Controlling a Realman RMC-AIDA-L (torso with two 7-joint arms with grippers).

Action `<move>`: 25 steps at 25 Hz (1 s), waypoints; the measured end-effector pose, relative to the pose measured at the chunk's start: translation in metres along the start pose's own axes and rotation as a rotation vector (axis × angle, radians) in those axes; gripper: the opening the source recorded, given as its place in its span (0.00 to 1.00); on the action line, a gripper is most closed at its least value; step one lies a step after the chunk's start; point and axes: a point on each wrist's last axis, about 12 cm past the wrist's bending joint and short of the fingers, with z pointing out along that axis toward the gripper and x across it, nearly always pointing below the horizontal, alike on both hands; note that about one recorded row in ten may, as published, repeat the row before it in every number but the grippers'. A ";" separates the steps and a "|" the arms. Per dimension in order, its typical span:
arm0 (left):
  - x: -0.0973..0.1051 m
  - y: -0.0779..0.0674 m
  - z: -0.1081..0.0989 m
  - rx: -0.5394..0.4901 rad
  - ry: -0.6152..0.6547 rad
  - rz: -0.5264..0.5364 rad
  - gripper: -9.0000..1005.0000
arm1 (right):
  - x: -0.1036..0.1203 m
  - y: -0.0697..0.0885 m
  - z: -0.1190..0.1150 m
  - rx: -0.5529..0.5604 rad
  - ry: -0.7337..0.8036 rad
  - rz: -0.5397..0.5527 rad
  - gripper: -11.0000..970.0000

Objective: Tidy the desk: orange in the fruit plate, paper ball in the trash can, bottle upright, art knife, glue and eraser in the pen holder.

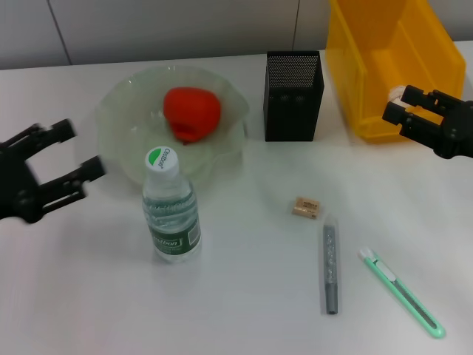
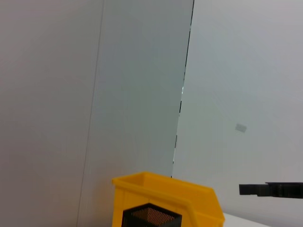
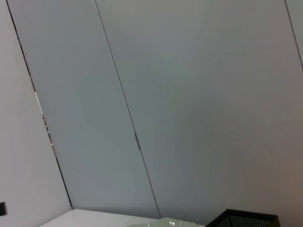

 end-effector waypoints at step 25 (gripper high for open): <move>0.031 -0.031 0.001 0.375 0.339 -0.091 0.81 | -0.069 -0.004 0.013 -0.084 0.465 0.056 0.64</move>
